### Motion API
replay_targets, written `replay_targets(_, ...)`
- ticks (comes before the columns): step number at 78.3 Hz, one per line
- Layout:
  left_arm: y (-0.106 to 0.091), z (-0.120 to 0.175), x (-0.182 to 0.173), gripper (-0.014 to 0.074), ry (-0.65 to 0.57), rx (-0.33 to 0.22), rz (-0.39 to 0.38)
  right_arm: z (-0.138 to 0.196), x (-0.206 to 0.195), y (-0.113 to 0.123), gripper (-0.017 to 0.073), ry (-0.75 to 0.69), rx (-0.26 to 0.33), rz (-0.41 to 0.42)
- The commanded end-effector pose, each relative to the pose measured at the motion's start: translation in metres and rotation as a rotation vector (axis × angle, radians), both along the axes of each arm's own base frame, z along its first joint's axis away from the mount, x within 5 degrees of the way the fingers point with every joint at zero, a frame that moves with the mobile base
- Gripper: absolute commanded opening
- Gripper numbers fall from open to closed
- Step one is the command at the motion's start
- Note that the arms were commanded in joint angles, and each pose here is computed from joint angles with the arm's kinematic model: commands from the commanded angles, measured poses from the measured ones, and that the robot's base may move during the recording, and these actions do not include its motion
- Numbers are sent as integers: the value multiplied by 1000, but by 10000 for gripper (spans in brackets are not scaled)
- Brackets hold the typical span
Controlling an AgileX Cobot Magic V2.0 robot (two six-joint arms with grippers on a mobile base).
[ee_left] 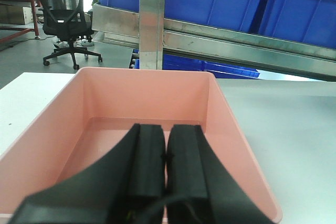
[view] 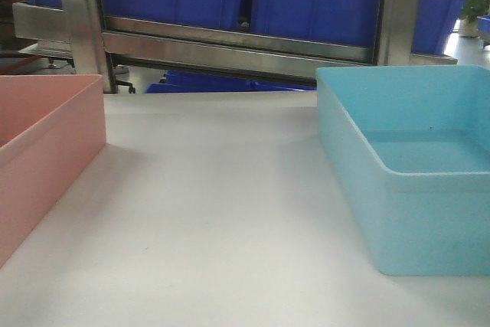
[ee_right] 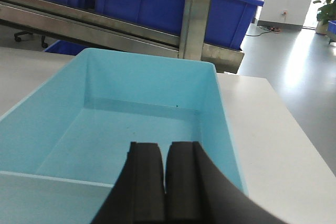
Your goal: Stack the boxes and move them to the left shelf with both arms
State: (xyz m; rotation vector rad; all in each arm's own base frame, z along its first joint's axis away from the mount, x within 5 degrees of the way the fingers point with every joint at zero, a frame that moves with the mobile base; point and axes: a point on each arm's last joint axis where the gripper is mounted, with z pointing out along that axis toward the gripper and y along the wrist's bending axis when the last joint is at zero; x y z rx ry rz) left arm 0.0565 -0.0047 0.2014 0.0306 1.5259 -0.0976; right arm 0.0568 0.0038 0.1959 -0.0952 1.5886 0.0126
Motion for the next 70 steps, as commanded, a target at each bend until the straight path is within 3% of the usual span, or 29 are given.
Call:
replay_targets(1,1,9,-2,-1,-94,-10,10,17,-3,0,49,-132,0,-3)
replay_targets(43,1,10,-2,-1,-104,-14,11,17,-3,0,49,-132,0,-3)
replay_targets(52,1,25,-5,0,-123,-68,4,17,-3,0,49,-132,0,-3)
replay_targets(61,0,45,-7,0,-67,16,-4,17,-3,0,49,-132,0,-3)
replay_targets(70,0,65,-3,0,-64,64,3,17,-3,0,49,-132,0,-3)
